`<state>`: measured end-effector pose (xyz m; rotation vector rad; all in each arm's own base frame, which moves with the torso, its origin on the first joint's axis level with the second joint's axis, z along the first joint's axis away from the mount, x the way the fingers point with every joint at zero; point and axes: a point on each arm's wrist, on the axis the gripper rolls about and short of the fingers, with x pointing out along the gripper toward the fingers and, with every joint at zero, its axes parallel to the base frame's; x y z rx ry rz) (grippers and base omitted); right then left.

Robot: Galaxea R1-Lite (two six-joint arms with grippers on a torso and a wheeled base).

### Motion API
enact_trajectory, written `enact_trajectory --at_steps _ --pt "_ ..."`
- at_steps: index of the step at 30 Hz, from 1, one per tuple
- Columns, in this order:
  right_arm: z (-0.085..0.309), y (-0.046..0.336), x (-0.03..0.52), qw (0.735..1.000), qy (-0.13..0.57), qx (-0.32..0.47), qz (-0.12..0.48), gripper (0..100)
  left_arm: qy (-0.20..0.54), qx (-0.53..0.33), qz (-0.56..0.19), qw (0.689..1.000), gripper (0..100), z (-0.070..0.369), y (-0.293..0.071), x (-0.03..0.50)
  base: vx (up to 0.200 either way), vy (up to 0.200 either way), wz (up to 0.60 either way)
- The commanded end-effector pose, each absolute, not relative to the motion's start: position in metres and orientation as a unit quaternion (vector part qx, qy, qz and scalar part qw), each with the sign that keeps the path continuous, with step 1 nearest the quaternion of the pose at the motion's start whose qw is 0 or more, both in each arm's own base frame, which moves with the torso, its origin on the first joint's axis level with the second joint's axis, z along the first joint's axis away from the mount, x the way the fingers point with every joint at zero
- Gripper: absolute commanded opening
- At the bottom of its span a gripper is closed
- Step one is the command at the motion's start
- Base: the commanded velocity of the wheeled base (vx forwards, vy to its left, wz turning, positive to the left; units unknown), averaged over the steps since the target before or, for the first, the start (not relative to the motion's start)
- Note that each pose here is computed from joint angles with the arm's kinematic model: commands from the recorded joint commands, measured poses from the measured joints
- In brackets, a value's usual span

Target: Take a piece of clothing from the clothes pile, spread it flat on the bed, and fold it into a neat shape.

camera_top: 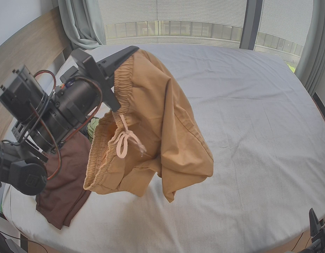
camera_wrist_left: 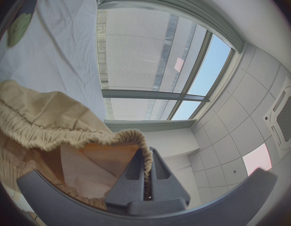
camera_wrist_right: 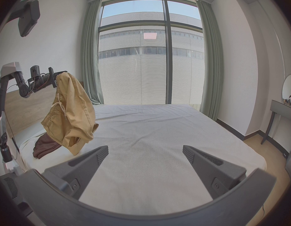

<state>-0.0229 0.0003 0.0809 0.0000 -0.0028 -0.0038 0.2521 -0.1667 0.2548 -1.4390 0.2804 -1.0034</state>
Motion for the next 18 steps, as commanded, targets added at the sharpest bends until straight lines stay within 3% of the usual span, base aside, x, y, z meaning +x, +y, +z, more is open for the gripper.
enact_trajectory --at_steps 1,18 --pt "0.076 0.000 -0.023 1.000 -0.001 0.000 -0.002 100 0.164 -0.626 -0.448 0.617 0 0.240 -0.200 0.262 0.000 0.000 0.00" --pt "0.076 0.000 -0.023 1.000 -0.001 0.000 -0.001 100 0.212 -0.621 -0.486 0.578 0 0.239 -0.250 0.276 0.000 0.000 0.00"
